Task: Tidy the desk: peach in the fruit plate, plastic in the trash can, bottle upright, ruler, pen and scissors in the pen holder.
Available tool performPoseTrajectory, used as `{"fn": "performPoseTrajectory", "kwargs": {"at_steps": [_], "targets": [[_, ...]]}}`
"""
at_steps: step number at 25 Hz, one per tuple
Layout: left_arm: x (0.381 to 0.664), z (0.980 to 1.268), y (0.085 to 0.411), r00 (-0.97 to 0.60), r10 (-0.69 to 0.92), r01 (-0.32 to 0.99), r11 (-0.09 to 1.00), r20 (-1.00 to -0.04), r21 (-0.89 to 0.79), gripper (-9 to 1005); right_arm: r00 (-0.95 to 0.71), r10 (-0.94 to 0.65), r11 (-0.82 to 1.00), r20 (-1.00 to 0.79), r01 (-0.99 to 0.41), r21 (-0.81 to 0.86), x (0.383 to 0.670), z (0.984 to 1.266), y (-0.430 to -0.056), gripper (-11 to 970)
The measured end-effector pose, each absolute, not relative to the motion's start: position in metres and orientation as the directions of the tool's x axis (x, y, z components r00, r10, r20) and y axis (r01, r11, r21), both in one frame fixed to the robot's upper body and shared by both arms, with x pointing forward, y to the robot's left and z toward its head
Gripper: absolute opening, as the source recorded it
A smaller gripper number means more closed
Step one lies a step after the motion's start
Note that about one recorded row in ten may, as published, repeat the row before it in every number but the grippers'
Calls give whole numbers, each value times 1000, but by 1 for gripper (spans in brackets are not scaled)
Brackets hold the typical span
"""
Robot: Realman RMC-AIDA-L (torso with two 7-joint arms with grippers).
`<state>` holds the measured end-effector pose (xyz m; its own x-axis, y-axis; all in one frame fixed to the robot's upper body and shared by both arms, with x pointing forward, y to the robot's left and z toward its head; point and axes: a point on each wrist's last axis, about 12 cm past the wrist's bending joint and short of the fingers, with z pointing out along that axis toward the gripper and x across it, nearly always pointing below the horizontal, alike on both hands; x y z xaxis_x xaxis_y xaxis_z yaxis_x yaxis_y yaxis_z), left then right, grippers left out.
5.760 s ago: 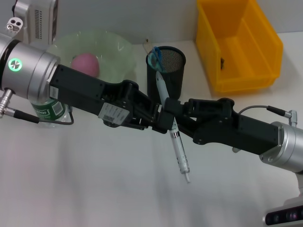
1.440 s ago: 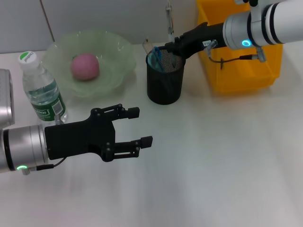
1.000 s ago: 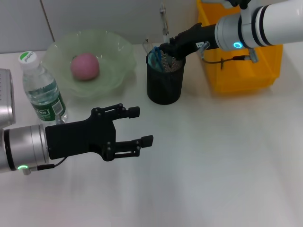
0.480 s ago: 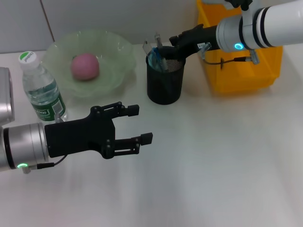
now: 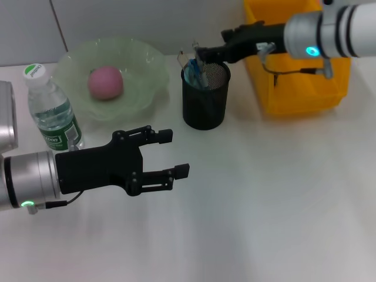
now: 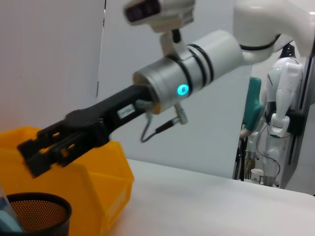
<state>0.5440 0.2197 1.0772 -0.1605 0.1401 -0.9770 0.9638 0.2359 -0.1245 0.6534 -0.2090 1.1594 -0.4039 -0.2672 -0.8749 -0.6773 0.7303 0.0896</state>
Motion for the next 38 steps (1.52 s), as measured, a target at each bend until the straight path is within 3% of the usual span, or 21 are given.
{"fn": "performPoseTrajectory", "kwargs": {"at_steps": [4, 5, 14, 15, 18, 23, 28, 38], "targets": [[543, 1076, 221, -166, 138, 962, 240, -977, -129, 802, -410, -178, 716, -894, -677, 168, 635, 1157, -228, 775], [542, 1075, 222, -174, 136, 960, 244, -975, -137, 802, -411, -111, 701, -905, -678, 222, 620, 1153, -245, 786], [539, 1072, 225, -227, 126, 947, 261, -966, -188, 802, -458, 113, 569, -882, -698, 436, 553, 1142, -322, 786], [538, 1071, 226, -231, 126, 946, 261, -965, -193, 802, -452, 97, 514, -887, -740, 433, 534, 1136, -335, 786], [536, 1070, 226, -260, 121, 940, 260, -958, -222, 802, -449, 48, 444, -892, -791, 422, 511, 1127, -348, 786], [532, 1067, 225, -311, 134, 931, 242, -941, -274, 802, -472, -84, 398, -878, -824, 404, 489, 1110, -356, 786], [528, 1064, 226, -346, 151, 923, 235, -926, -306, 802, -480, -168, 389, -861, -835, 390, 487, 1103, -355, 786], [530, 1064, 226, -359, 237, 926, 213, -903, -312, 802, -469, -175, 406, -866, -835, 371, 490, 1096, -347, 786]]}}
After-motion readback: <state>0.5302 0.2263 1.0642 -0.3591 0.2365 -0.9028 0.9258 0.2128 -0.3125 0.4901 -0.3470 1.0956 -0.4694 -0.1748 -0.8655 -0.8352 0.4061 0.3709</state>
